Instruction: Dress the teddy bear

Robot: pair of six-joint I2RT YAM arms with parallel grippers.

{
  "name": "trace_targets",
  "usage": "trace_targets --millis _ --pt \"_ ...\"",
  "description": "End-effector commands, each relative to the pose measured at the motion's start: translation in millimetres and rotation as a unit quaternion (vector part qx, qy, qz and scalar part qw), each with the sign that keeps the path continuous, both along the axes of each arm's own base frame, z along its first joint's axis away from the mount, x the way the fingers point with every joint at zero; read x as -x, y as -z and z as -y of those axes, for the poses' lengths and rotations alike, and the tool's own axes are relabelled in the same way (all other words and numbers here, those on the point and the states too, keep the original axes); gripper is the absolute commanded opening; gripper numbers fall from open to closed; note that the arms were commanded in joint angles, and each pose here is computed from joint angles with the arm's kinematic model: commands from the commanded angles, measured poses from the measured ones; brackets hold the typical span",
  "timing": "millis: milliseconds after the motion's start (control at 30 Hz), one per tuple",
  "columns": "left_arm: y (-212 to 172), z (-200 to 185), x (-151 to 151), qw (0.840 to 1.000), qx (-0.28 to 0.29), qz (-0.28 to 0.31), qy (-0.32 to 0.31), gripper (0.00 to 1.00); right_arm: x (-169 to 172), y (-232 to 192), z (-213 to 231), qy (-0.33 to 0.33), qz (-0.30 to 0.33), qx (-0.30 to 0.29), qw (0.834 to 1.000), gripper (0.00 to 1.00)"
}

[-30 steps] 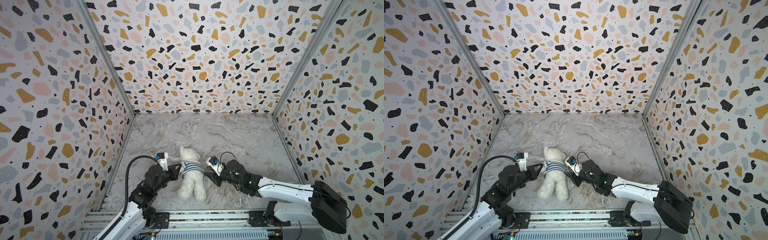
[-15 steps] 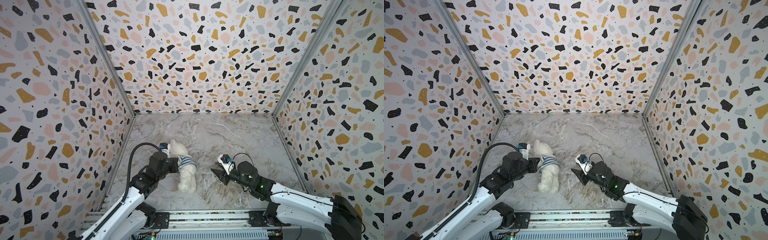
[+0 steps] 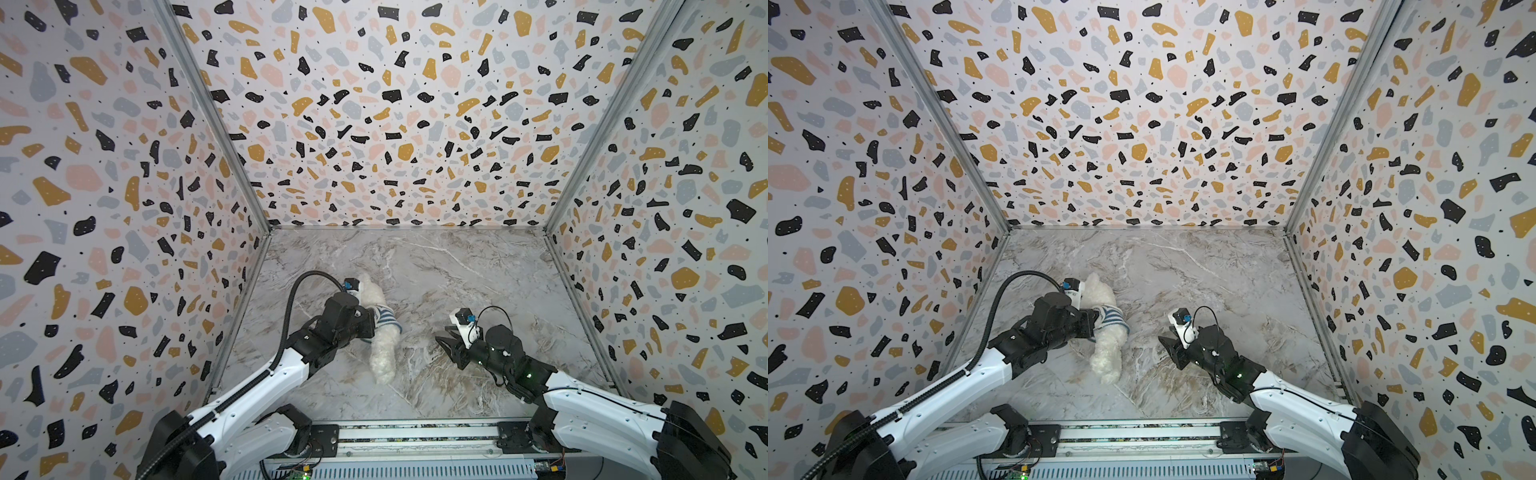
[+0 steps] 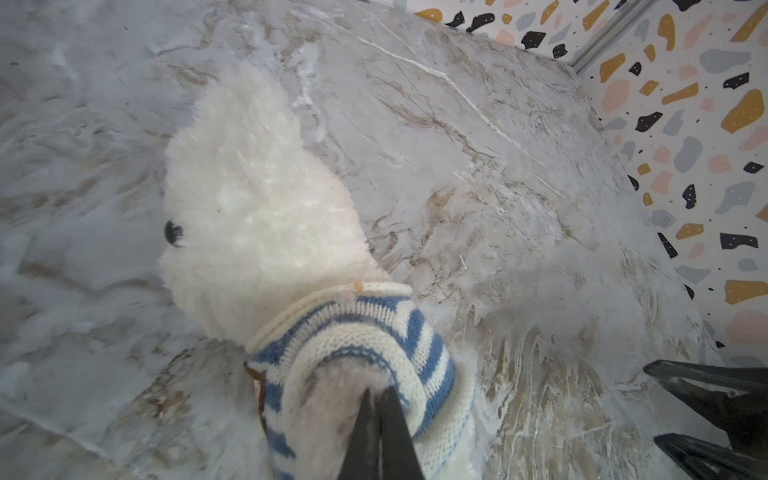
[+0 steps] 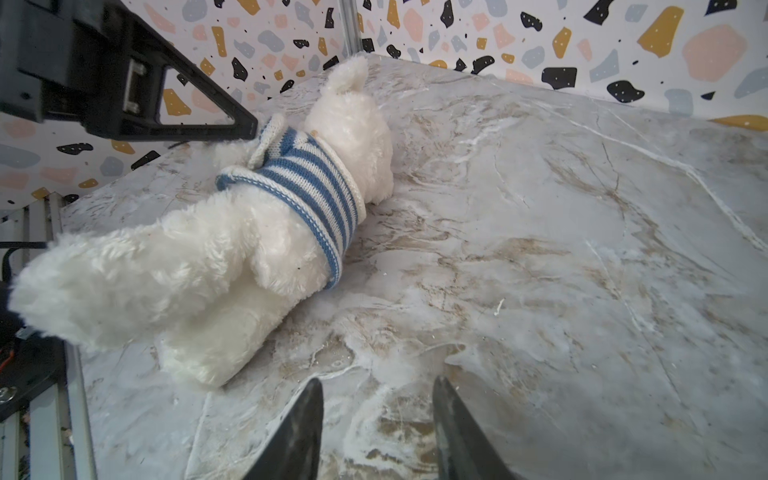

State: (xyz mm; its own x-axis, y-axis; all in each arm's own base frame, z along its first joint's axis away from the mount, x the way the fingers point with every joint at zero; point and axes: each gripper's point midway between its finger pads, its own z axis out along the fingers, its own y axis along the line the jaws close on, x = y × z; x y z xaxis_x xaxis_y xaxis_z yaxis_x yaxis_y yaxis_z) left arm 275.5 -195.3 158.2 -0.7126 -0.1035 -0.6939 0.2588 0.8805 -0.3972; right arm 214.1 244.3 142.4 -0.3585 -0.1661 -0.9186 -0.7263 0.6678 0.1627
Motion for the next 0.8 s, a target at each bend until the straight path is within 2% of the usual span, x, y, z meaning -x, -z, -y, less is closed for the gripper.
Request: trace_targets --millis 0,667,767 --pt "-14 21 -10 1.000 0.016 0.018 0.006 0.00 -2 -9 4 0.008 -0.001 -0.026 1.000 0.44" --pt "13 123 -24 0.997 0.059 0.012 0.047 0.00 -8 -5 33 0.056 -0.006 -0.036 0.998 0.46" --pt "16 140 -22 0.996 0.065 0.009 0.063 0.15 -9 -2 37 0.065 -0.010 -0.037 0.997 0.47"
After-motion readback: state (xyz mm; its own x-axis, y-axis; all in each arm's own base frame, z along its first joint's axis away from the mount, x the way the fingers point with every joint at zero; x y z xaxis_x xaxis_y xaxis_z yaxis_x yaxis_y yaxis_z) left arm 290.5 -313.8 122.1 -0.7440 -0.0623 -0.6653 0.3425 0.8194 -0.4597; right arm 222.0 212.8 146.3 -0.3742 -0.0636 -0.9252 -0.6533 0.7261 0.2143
